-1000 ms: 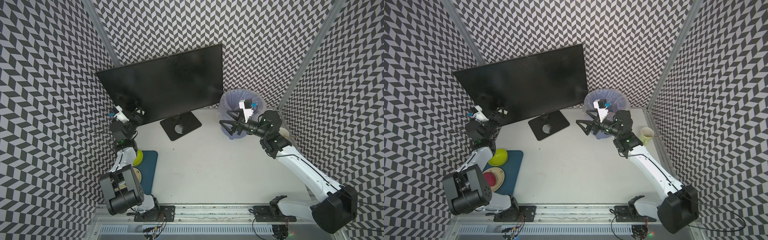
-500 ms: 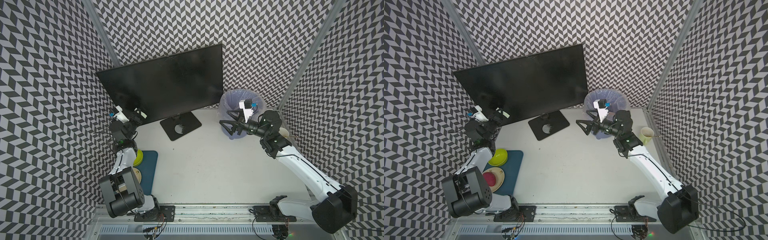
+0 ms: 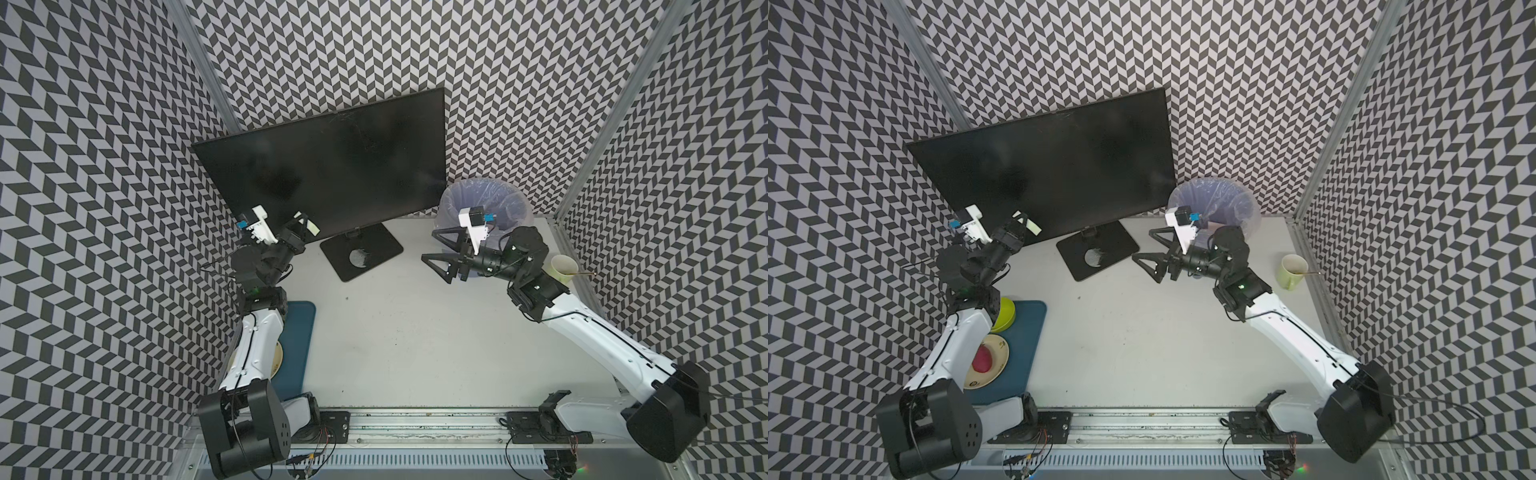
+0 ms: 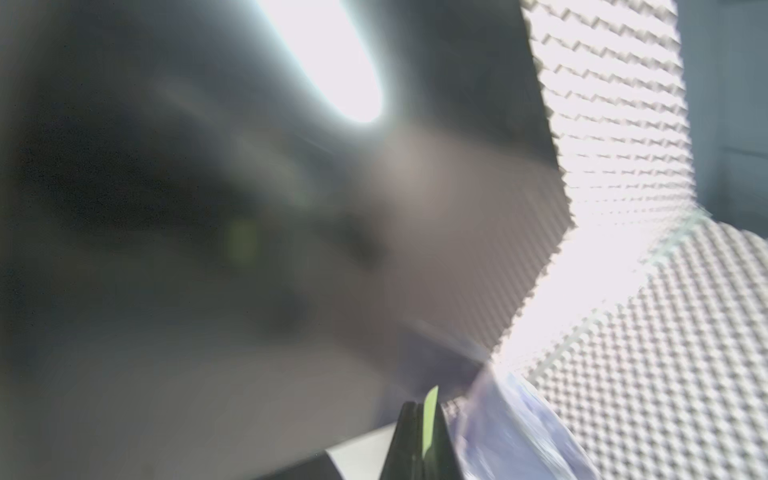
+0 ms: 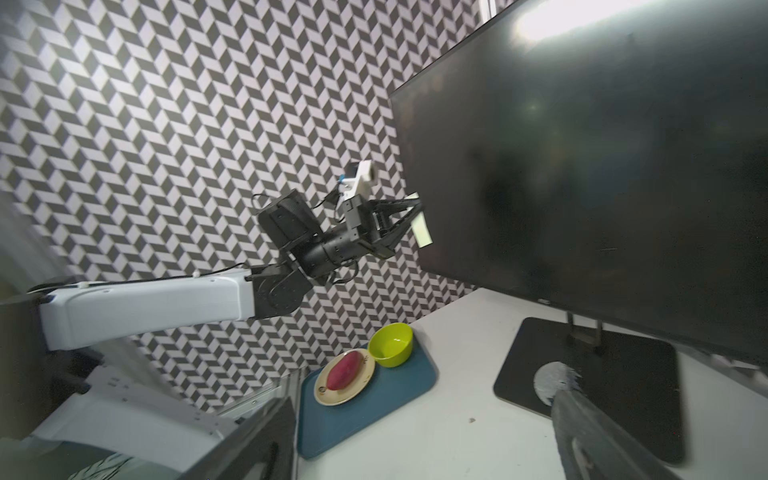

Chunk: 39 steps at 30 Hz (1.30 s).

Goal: Remove the sticky note from the monitor
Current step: Tear off the sticky note from the monitor.

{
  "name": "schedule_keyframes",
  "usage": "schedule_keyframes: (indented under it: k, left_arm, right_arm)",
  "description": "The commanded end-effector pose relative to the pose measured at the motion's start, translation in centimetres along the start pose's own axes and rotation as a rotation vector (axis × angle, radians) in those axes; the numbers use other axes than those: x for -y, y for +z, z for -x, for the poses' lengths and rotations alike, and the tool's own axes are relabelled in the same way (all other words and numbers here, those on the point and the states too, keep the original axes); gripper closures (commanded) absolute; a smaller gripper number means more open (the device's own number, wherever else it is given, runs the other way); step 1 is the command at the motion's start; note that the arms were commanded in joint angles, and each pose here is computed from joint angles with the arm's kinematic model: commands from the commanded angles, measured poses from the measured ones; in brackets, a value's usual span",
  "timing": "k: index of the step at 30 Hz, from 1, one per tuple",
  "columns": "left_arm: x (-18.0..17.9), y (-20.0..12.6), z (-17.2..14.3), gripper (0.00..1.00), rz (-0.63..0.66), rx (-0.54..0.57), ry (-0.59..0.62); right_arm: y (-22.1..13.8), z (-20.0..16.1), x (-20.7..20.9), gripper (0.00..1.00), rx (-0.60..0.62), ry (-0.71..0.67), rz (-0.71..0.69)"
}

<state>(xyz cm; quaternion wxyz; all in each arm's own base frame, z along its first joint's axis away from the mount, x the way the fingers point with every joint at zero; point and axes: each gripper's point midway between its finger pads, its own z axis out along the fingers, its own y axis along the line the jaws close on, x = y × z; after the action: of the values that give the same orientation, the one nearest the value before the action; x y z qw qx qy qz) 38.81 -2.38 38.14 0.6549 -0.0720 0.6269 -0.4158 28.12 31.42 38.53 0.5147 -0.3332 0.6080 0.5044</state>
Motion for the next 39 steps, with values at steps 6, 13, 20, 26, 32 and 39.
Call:
schedule_keyframes:
  k: [6,13,20,26,32,39]
  left_arm:
    - [12.7,1.7,-3.7,1.0,-0.315,-0.183,0.065]
    - [18.8,1.9,-6.6,1.0,-0.481,-0.28,0.107]
    - [21.8,0.9,-8.0,1.0,-0.574,-0.34,0.179]
    - [22.5,0.0,-8.5,1.0,-0.609,-0.374,0.214]
    - [22.8,-0.3,-8.6,1.0,-0.625,-0.376,0.226]
    - [22.2,-0.1,-9.2,1.0,-0.618,-0.392,0.227]
  right_arm:
    - [3.5,0.4,-4.0,0.06,0.009,-0.006,0.187]
    - [5.3,0.3,-4.8,0.16,-0.003,-0.002,0.247]
    - [6.1,0.9,-3.5,0.18,0.003,-0.023,0.203]
    - [5.9,1.9,-2.5,0.22,0.031,-0.003,0.207]
    - [6.2,1.5,-3.3,0.49,0.014,0.011,0.29]
    - [5.9,1.6,-4.4,0.75,0.014,0.009,0.345]
